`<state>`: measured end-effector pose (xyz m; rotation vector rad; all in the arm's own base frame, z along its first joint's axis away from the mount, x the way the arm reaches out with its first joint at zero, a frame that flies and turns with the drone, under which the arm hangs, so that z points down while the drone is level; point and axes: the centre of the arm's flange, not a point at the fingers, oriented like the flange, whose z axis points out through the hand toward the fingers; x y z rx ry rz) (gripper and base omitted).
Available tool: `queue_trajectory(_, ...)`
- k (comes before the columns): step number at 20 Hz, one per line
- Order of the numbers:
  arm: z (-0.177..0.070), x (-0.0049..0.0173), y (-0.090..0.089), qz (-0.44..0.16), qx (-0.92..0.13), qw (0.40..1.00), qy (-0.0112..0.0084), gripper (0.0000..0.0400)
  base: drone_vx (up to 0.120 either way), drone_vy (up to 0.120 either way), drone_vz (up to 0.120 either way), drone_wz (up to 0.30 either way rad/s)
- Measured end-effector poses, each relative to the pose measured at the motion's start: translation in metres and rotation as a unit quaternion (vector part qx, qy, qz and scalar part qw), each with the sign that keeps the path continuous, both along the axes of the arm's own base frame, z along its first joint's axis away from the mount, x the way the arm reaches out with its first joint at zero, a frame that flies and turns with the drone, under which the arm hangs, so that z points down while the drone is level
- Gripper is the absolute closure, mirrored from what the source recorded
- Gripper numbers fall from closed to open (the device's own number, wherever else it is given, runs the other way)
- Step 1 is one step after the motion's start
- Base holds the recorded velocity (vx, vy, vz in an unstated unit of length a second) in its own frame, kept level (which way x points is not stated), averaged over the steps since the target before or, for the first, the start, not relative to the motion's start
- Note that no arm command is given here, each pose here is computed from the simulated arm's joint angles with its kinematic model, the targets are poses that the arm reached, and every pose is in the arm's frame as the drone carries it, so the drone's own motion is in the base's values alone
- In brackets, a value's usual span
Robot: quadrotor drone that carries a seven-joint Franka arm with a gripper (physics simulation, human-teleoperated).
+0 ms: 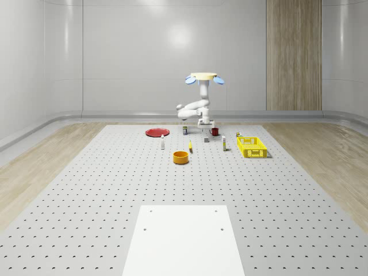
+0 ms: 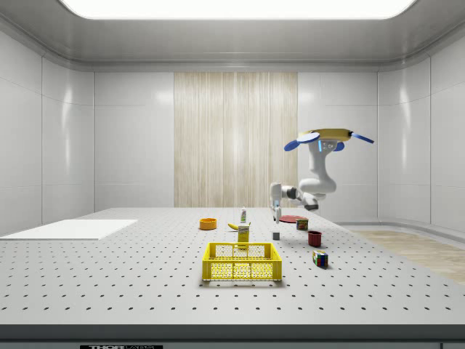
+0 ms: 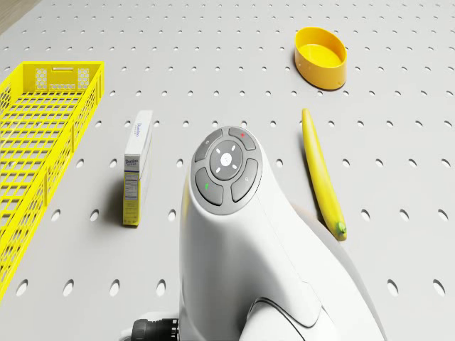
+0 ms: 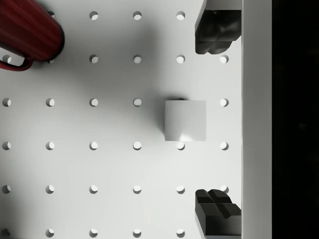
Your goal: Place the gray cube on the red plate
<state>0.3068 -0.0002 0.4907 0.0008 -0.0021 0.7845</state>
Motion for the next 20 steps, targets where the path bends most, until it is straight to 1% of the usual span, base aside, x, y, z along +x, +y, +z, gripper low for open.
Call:
queue_trajectory(9, 0.000, 0.0000, 0.000, 0.000, 0.000, 1.000, 0.0000, 0.0000, 0.000, 0.000, -0.120, 0.000)
queue_trajectory(13, 0.007, 0.0000, 0.000, 0.000, 0.000, 1.000, 0.0000, 0.0000, 0.000, 0.000, -0.010, 0.000)
queue_trajectory(14, 0.010, 0.0003, 0.000, 0.000, 0.000, 1.000, 0.0000, 0.0000, 0.000, 0.000, 0.000, 0.000)
queue_trajectory(15, 0.013, 0.0016, 0.000, 0.000, 0.000, 1.000, 0.0000, 0.0000, 0.000, 0.000, 0.000, 0.000)
queue_trajectory(16, 0.016, 0.0037, 0.000, 0.000, 0.000, 1.000, 0.0000, 0.0000, 0.000, 0.000, 0.000, 0.000)
queue_trajectory(18, 0.020, 0.0087, 0.000, 0.000, 0.000, 1.000, 0.0000, 0.0000, 0.000, 0.000, 0.000, 0.000)
queue_trajectory(20, 0.024, 0.0125, 0.000, 0.000, 0.000, 1.000, 0.0000, 0.0000, 0.000, 0.000, 0.000, 0.000)
